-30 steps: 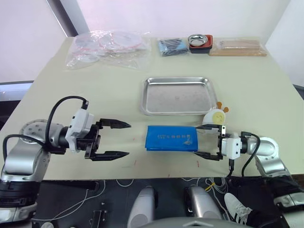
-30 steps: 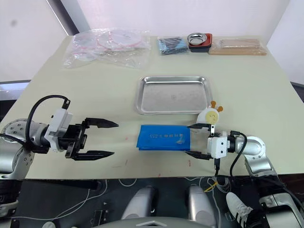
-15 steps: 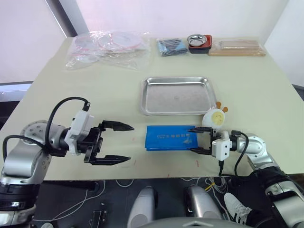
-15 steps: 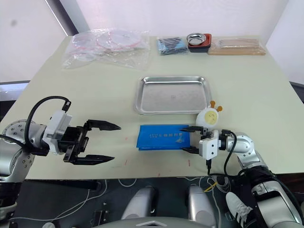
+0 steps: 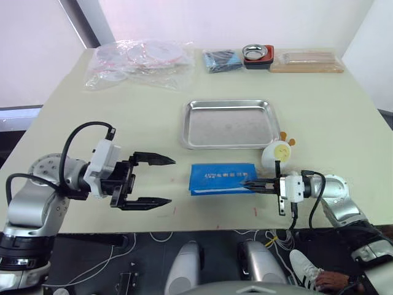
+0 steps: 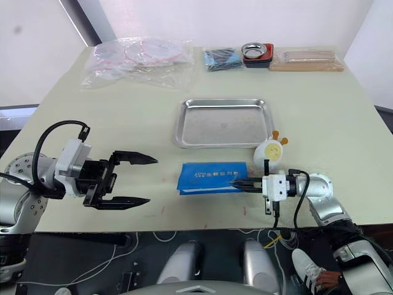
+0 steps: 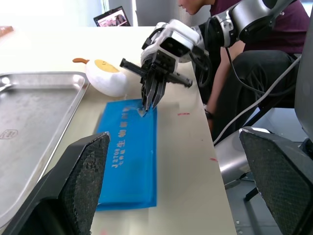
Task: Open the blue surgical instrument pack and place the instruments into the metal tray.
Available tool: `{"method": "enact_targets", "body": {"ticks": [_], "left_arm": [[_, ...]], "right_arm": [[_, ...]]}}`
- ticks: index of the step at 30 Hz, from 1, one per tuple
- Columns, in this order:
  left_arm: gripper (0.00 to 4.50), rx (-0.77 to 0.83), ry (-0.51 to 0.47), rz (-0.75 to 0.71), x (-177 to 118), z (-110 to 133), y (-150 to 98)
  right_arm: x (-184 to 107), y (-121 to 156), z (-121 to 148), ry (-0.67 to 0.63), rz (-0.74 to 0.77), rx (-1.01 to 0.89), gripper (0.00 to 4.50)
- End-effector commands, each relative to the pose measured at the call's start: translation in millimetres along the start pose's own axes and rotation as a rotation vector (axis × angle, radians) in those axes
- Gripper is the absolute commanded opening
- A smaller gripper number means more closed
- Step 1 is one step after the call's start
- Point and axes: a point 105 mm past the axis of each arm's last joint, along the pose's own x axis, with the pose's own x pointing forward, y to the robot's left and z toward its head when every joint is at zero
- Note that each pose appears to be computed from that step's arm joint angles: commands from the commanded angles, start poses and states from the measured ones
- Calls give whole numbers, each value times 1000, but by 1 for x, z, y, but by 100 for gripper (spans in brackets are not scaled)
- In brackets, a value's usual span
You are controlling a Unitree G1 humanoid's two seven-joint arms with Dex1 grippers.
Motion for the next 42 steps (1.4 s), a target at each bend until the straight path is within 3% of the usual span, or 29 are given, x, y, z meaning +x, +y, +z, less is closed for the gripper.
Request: {"method": "enact_targets", "body": {"ticks": [1,8,16,28,42], "left_arm": [[450,39,-2,18,-4,7,1],[450,24,-49,31,-2,14,3],[450,22,1,-26,-2,5,0],[450,-34,-26,-26,4,-17,11],[450,-107,-98,-60,39,-52,17]], "right_arm": [[-3,-6,27,-86,23,71,6],[-7,-6,45,-119,63,392,6],[3,-14,31,-16,80,570,6],[12,-25,21,4,95,536,6],[13,-22,20,2,97,522,6]]}}
